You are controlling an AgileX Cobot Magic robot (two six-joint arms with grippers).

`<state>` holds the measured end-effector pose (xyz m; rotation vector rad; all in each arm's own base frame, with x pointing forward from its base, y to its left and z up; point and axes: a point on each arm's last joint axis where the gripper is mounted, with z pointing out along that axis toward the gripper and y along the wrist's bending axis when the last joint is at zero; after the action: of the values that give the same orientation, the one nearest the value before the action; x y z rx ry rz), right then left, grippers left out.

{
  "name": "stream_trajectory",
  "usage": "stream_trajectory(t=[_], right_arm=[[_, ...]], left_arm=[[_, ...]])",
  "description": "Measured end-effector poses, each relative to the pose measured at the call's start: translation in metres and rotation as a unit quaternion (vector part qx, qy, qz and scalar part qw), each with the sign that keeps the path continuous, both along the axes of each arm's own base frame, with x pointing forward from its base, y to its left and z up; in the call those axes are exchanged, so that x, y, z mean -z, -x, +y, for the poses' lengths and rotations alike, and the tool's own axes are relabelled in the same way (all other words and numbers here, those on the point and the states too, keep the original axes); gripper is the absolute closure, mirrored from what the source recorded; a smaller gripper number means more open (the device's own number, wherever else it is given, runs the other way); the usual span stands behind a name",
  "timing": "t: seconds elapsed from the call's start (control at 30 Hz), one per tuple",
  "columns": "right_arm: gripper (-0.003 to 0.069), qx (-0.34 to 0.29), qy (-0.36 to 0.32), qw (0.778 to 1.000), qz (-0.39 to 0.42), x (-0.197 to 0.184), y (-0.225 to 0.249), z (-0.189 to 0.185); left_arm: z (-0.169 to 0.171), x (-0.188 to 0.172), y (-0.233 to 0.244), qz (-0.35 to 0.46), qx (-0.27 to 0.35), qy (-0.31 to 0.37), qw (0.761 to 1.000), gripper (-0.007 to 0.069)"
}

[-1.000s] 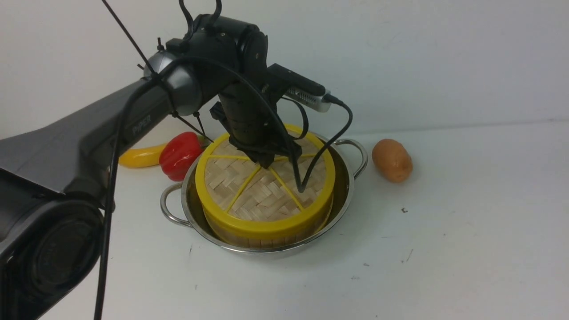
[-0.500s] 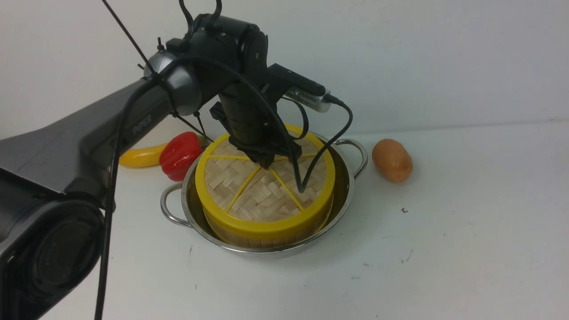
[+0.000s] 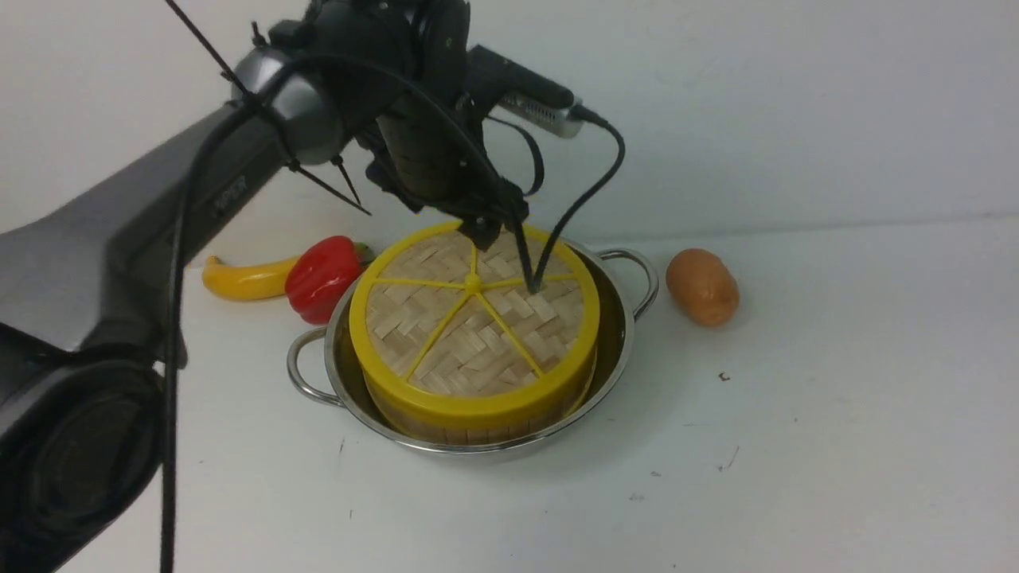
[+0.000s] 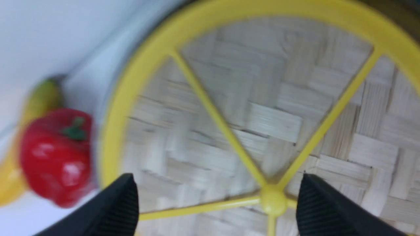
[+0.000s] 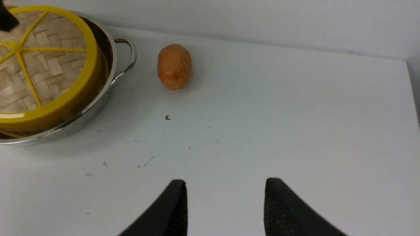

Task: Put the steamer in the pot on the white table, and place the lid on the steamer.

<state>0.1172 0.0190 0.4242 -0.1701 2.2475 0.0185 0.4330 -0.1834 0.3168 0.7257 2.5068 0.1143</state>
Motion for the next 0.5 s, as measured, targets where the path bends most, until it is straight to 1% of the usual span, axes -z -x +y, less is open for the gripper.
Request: stream_trajectory(t=[0.03, 0.1, 0.13, 0.17, 0.2, 0.23, 0.27, 0.3, 0.37, 0.43, 0.47, 0.5], right_arm=[[0.0337, 0.002, 0.011, 1.0, -0.004, -0.001, 0.0, -0.002], [0.036, 0.002, 0.028, 0.999, -0.021, -0.002, 0.002, -0.004], [0.0367, 0.002, 0.033, 0.999, -0.024, -0.002, 0.002, -0.005], [0.0389, 0.002, 0.043, 0.998, -0.038, -0.002, 0.003, -0.007], [0.0419, 0.003, 0.055, 0.997, -0.061, -0.002, 0.006, -0.01], [0.0449, 0.004, 0.066, 0.995, -0.076, 0.0, 0.009, -0.012], [0.0488, 0.007, 0.079, 0.993, -0.091, 0.006, 0.014, -0.015], [0.0524, 0.008, 0.086, 0.991, -0.1, 0.011, 0.017, -0.017], [0.06, 0.009, 0.095, 0.989, -0.112, 0.026, 0.023, -0.02], [0.0649, 0.01, 0.096, 0.989, -0.115, 0.047, 0.028, -0.021], [0.0661, 0.011, 0.093, 0.989, -0.114, 0.063, 0.031, -0.022], [0.0664, 0.01, 0.091, 0.989, -0.115, 0.07, 0.032, -0.022]], left_arm=[[0.004, -0.023, 0.009, -0.024, -0.001, 0.01, 1.0, 0.0127], [0.011, -0.057, 0.023, -0.059, -0.002, 0.026, 0.998, 0.0227], [0.013, -0.065, 0.028, -0.067, -0.002, 0.03, 0.997, 0.0279], [0.018, -0.085, 0.039, -0.086, -0.002, 0.039, 0.996, 0.0374], [0.026, -0.11, 0.056, -0.11, -0.003, 0.05, 0.993, 0.0489], [0.032, -0.126, 0.068, -0.125, -0.004, 0.057, 0.991, 0.0555], [0.038, -0.143, 0.081, -0.142, -0.004, 0.065, 0.988, 0.0602], [0.041, -0.152, 0.09, -0.15, -0.004, 0.071, 0.986, 0.0624], [0.048, -0.171, 0.109, -0.168, 0.001, 0.09, 0.982, 0.0643], [0.053, -0.179, 0.126, -0.169, 0.015, 0.102, 0.98, 0.0649], [0.054, -0.175, 0.134, -0.158, 0.026, 0.103, 0.982, 0.0649], [0.056, -0.175, 0.141, -0.154, 0.033, 0.106, 0.982, 0.0649]])
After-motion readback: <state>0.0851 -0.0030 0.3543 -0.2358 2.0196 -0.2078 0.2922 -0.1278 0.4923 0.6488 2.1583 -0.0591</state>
